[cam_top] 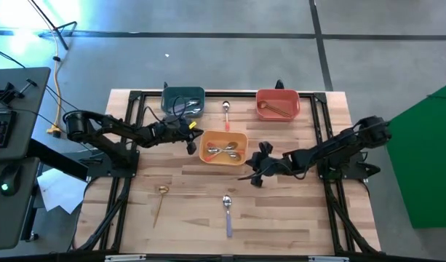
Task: Sort silverware by color (type)
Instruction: Adjust the yellow bin, then put the orange spoon into the yellow bin
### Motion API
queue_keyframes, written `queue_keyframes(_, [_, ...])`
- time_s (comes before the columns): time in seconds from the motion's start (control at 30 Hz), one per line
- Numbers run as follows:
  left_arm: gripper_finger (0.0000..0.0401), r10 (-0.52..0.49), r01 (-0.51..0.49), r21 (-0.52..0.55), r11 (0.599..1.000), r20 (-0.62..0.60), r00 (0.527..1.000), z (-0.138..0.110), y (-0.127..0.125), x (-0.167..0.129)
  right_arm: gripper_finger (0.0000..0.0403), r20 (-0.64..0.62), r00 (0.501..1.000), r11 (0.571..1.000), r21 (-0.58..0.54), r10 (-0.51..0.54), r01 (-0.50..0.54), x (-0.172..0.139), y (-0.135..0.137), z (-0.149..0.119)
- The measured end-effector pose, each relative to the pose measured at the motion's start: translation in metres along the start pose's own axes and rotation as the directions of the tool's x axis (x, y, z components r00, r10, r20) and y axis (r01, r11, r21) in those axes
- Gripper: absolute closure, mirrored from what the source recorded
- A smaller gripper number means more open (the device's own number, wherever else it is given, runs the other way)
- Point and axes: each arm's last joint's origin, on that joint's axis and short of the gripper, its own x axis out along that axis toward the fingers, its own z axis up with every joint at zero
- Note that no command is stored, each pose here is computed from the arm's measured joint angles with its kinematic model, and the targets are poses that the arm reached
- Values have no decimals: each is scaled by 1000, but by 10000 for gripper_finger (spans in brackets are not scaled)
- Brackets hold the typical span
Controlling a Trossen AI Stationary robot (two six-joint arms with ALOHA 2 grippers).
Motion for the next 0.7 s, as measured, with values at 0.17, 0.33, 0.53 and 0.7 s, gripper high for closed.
queue_keyframes(0.17, [385, -8, 8, -10, 1000, 0, 1000, 0, -3, 0, 403, 10, 1000, 1000, 6, -4, 4, -15, -6, 8])
queue_keyframes(0.33, [385, -31, 31, -1, 1000, 0, 1000, 0, -9, 0, 403, 25, 999, 999, 7, -33, 32, -33, -14, 15])
queue_keyframes(0.53, [385, -32, 32, 5, 999, -6, 999, -1, -15, -1, 403, 32, 999, 999, 6, -38, 38, -47, -21, 19])
queue_keyframes(0.7, [385, 46, -46, 10, 999, -18, 999, 1, -13, -6, 391, 60, 995, 996, 44, -81, 79, -48, -34, 38])
